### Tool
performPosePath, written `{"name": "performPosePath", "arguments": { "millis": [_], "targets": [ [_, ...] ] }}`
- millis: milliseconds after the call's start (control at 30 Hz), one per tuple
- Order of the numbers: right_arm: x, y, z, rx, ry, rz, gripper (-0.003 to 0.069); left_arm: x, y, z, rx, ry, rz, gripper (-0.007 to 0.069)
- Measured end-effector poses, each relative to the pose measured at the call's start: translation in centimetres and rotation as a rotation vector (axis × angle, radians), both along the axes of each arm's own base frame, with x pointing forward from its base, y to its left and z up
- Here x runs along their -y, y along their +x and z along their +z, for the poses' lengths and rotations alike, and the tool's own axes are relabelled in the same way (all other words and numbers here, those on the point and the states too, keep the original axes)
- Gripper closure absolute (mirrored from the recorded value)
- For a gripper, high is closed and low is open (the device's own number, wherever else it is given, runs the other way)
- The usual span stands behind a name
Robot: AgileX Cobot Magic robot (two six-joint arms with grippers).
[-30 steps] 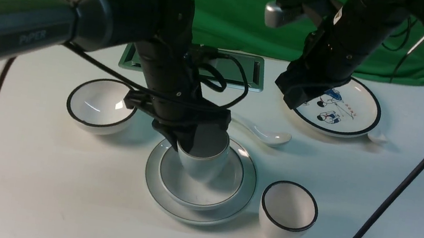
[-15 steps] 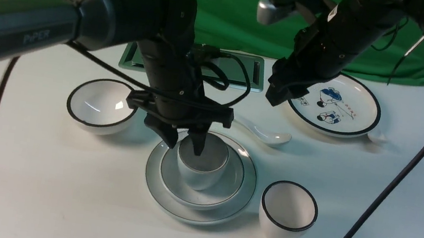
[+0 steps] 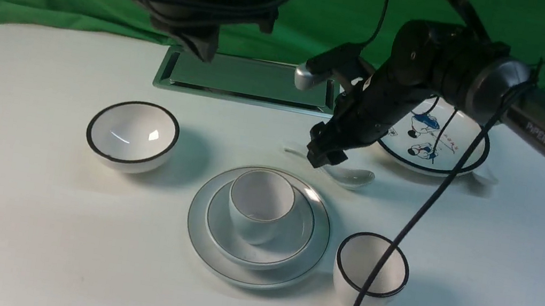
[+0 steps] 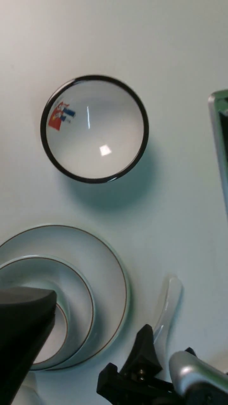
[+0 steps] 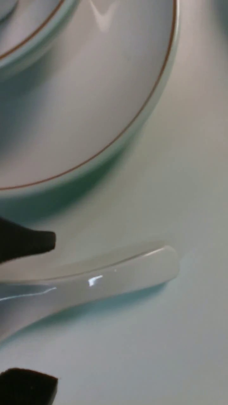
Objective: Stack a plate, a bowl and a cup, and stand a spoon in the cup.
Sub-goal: Use the right arm to grab a blue soup spoon, then use the right arm to put the blue soup spoon into the blue teacup in the middle
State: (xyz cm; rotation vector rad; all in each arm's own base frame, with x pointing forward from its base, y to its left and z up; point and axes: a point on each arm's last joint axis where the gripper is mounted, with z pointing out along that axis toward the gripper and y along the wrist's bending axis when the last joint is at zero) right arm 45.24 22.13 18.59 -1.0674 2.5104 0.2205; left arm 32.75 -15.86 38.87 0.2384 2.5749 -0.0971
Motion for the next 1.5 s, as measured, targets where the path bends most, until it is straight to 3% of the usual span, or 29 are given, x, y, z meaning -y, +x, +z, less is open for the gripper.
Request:
{"name": "performPosePath", "arguments": {
  "millis": [333,400,500,533,600,633,833,967,1133,1267,1500],
  "targets": [
    [-2.2,0.6,-2.0,0.073,0.015,0.051,0.0134,-0.5,-0.7,1.0,0.027,0.0,0.011,0.0625],
    [-2.3,0.7,-3.0,0.07,0.009,0.058,0.0165,-0.6,-0.7,1.0,0.026,0.001,0.011,0.0625],
    [-2.4,0.9,-3.2,0.082,0.017,0.057,0.0279,-0.6,-0.7,1.0,0.025,0.002,0.01,0.0625],
    [-2.4,0.9,-3.2,0.084,0.019,0.056,0.039,-0.6,-0.7,1.0,0.025,0.005,0.006,0.0625],
    [-2.4,1.0,-2.9,0.088,0.019,0.059,0.0506,-0.6,-0.7,0.9,0.024,0.007,0.005,0.0625],
    [-2.4,1.0,-2.8,0.086,0.017,0.062,0.0508,-0.6,-0.7,0.9,0.024,0.007,0.005,0.0625],
    [-1.9,0.6,4.0,0.133,0.076,-0.007,0.0492,-0.7,-0.7,0.9,0.027,0.022,0.004,0.0625],
    [0.9,-2.6,16.0,0.295,0.23,-0.107,0.0492,-0.7,-0.9,1.2,0.037,0.033,-0.031,0.0625],
    [3.5,-7.5,22.8,0.476,0.429,-0.155,0.0492,-1.8,-2.4,2.6,0.134,0.027,-0.038,0.0625],
    [3.6,-10.4,22.3,0.559,0.549,-0.174,0.0492,-3.0,-4.3,3.0,0.204,0.015,-0.017,0.0625],
    [-0.1,-15.3,13.7,0.789,0.644,-0.235,0.0492,-6.3,-9.9,1.2,0.384,-0.07,0.032,0.0624]
  ]
}}
